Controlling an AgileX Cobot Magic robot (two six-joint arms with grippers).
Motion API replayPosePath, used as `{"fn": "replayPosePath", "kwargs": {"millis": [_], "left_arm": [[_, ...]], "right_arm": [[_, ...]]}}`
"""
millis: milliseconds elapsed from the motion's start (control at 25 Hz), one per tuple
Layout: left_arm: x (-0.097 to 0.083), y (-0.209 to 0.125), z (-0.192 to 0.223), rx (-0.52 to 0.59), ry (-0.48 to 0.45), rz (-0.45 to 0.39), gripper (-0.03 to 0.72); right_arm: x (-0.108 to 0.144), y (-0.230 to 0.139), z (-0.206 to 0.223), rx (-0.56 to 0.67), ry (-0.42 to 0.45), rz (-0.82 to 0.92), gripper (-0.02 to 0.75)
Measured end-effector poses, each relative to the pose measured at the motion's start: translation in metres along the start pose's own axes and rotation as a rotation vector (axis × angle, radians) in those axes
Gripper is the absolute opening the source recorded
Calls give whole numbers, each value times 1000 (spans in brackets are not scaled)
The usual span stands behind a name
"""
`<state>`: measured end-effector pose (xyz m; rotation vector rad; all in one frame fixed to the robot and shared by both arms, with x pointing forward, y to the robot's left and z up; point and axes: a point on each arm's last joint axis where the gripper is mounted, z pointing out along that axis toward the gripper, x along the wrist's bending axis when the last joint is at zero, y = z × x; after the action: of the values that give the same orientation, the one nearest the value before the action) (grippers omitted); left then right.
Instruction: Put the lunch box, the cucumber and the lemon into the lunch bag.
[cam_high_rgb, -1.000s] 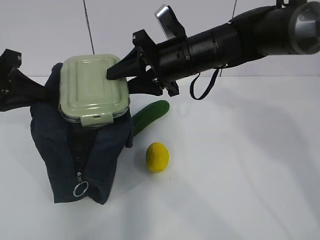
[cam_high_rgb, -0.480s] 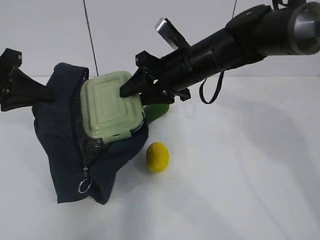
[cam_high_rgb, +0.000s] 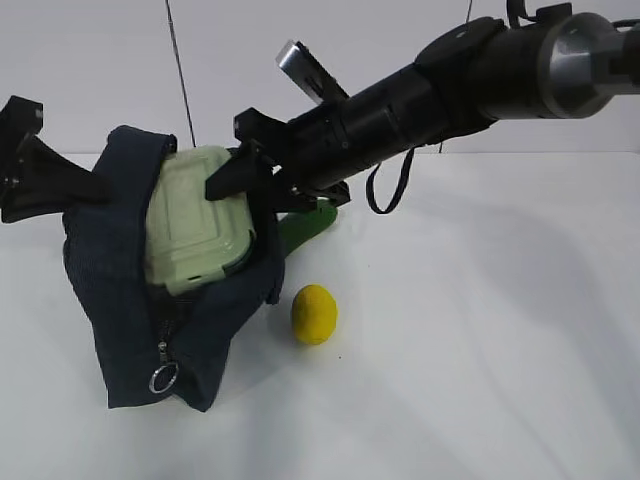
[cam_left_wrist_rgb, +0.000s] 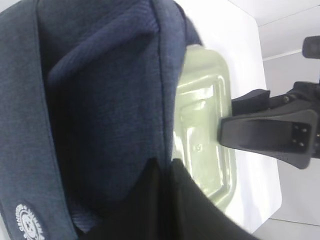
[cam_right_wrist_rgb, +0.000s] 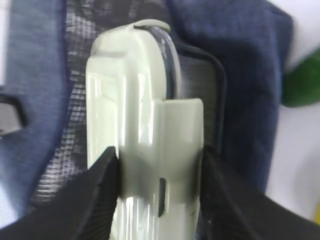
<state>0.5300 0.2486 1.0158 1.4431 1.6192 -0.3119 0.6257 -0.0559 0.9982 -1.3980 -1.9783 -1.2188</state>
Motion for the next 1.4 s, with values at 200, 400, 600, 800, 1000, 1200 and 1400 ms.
{"fn": "replayPosePath", "kwargs": {"millis": [200, 400, 600, 800, 1000, 1200, 1400], "left_arm": [[0, 0, 0, -1, -1, -1, -3], [0, 0, 0, -2, -2, -3, -3], [0, 0, 0, -4, -1, -3, -3], [0, 0, 0, -2, 1, -1, -3], [0, 0, 0, 1, -1, 0, -3], [-1, -1, 0, 16, -8, 4, -3], [-2, -2, 0, 16, -18, -2, -4]], "right_arm": [[5, 4, 7, -38, 71, 39, 363], [4, 5, 8, -45, 83, 50, 363], [0, 4, 14, -46, 111, 89, 363], [-2, 2, 16, -35, 124, 57, 363], [2, 0, 19, -24, 135, -27, 363], [4, -4, 21, 5, 156, -99, 387], [19, -10, 21, 59, 270, -160, 458]]}}
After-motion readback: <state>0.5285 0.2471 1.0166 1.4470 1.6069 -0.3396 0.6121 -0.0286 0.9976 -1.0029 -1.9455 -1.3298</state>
